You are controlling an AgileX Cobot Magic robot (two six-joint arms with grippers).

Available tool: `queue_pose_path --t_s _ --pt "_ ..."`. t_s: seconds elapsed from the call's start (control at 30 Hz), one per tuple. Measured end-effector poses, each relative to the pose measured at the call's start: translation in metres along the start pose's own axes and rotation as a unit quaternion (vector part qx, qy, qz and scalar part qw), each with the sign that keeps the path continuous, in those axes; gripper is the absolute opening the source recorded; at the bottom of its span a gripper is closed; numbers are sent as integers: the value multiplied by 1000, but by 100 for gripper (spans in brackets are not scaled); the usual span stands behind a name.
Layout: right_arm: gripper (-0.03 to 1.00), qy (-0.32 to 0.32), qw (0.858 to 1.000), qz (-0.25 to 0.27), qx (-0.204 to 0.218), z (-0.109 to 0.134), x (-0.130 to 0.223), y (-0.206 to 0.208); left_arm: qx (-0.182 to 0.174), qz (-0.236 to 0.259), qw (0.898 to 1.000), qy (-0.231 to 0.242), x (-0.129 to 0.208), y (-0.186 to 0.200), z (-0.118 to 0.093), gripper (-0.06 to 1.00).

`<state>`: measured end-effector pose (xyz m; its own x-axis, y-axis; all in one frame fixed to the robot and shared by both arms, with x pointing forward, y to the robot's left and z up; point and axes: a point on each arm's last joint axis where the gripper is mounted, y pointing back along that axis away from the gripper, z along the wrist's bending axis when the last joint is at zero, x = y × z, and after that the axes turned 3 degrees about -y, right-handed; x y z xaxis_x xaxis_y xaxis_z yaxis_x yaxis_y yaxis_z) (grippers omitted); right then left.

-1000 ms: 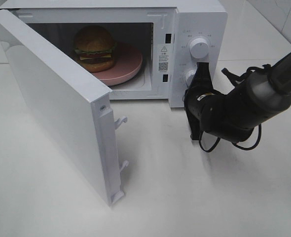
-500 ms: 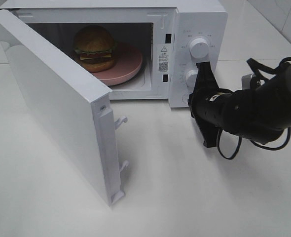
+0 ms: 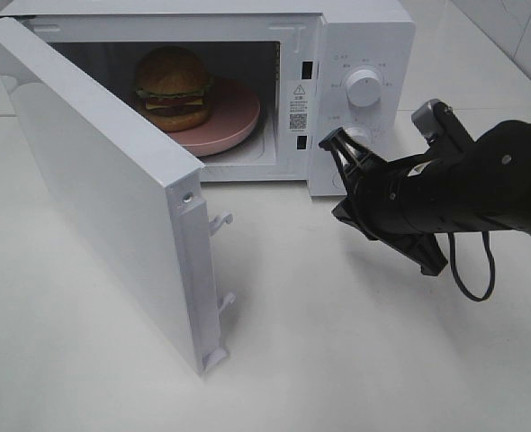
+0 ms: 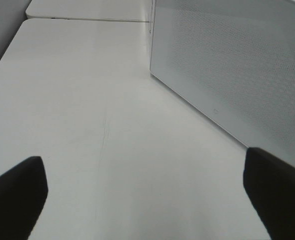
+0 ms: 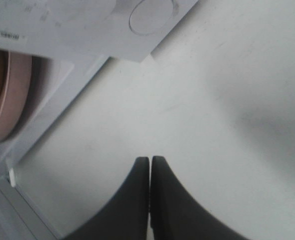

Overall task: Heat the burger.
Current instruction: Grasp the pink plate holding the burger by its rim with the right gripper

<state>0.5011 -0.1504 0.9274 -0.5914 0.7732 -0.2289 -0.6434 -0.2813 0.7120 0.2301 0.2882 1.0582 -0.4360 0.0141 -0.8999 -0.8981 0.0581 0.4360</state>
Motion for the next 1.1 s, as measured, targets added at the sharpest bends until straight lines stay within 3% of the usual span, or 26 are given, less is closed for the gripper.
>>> queue_pose_path --t_s 0.2,0.37,0.43,0.47,0.5,0.57,0.6,0.63,0.7,0.77,0.8,0.83,0.87,0.97,1.0,1.03,1.07,1.1 --pt "3 80 996 45 9 2 6 12 0 0 1000 0 0 0 0 99" --pt "3 155 984 86 18 2 11 24 0 0 1000 0 0 0 0 99" --pt "3 187 977 99 23 1 12 29 0 0 1000 0 0 0 0 99" --pt "3 225 967 116 34 0 14 33 0 0 1000 0 0 0 0 99" --pt "3 225 967 116 34 0 14 33 0 0 1000 0 0 0 0 99" --pt "3 283 948 138 50 0 14 39 0 0 1000 0 0 0 0 99" --pt "3 283 948 138 50 0 14 39 0 0 1000 0 0 0 0 99" --pt "3 326 931 154 62 2 14 43 0 0 1000 0 0 0 0 99" --pt "4 343 923 160 67 3 14 43 0 0 1000 0 0 0 0 99" --pt "4 430 877 199 85 7 13 49 0 0 1000 0 0 0 0 99" --pt "4 430 877 199 85 7 13 49 0 0 1000 0 0 0 0 99" --pt "4 447 867 205 84 9 12 50 0 0 1000 0 0 0 0 99" --pt "4 490 838 225 84 11 13 53 0 0 1000 0 0 0 0 99" --pt "4 507 826 233 83 11 13 54 0 0 1000 0 0 0 0 99" --pt "5 546 794 253 80 12 13 57 0 0 1000 0 0 0 0 99" --pt "5 570 775 263 78 12 13 58 0 0 1000 0 0 0 0 99" --pt "5 570 775 263 78 12 13 58 0 0 1000 0 0 0 0 99" --pt "5 619 731 280 69 12 13 60 0 0 1000 0 0 0 0 99"
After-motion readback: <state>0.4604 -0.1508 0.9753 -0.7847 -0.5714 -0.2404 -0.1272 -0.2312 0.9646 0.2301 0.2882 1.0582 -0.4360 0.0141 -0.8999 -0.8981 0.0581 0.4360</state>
